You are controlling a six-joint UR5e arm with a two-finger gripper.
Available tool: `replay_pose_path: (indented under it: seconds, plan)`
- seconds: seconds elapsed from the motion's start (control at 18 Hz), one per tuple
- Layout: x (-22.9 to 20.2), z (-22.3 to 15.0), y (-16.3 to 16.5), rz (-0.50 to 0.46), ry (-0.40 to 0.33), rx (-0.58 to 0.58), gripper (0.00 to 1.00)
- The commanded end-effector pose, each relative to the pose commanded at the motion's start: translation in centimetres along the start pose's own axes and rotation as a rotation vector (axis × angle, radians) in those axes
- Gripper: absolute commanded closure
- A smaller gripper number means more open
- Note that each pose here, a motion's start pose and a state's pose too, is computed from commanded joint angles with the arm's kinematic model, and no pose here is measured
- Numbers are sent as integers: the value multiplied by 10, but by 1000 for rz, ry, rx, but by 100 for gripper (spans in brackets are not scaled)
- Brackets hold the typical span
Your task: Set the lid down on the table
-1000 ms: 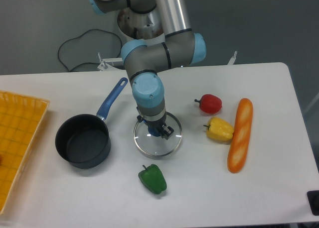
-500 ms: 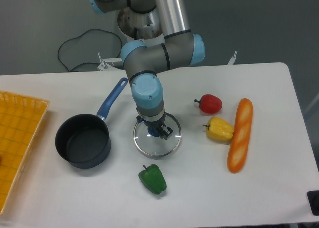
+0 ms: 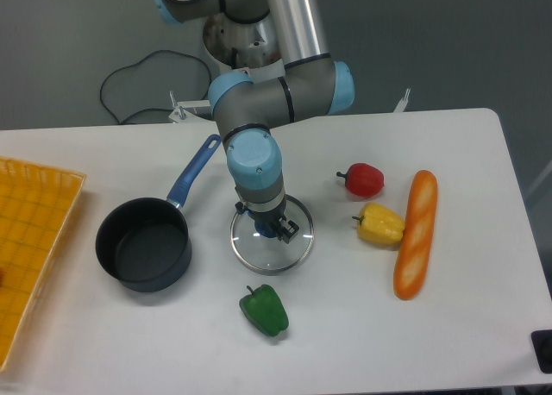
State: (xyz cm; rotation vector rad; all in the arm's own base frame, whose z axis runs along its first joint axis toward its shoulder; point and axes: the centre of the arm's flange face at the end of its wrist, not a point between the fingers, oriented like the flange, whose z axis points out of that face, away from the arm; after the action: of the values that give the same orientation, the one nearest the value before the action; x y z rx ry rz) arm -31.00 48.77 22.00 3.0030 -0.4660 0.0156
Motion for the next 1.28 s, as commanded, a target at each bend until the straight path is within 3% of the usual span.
replay_pose_path:
  seconds: [0.61, 0.83, 1.28]
  plan:
    - [0, 4, -1, 4, 5, -4, 58]
    - [-1, 3, -2, 5, 3, -4, 43]
    - [-1, 6, -3, 7, 6, -8, 35]
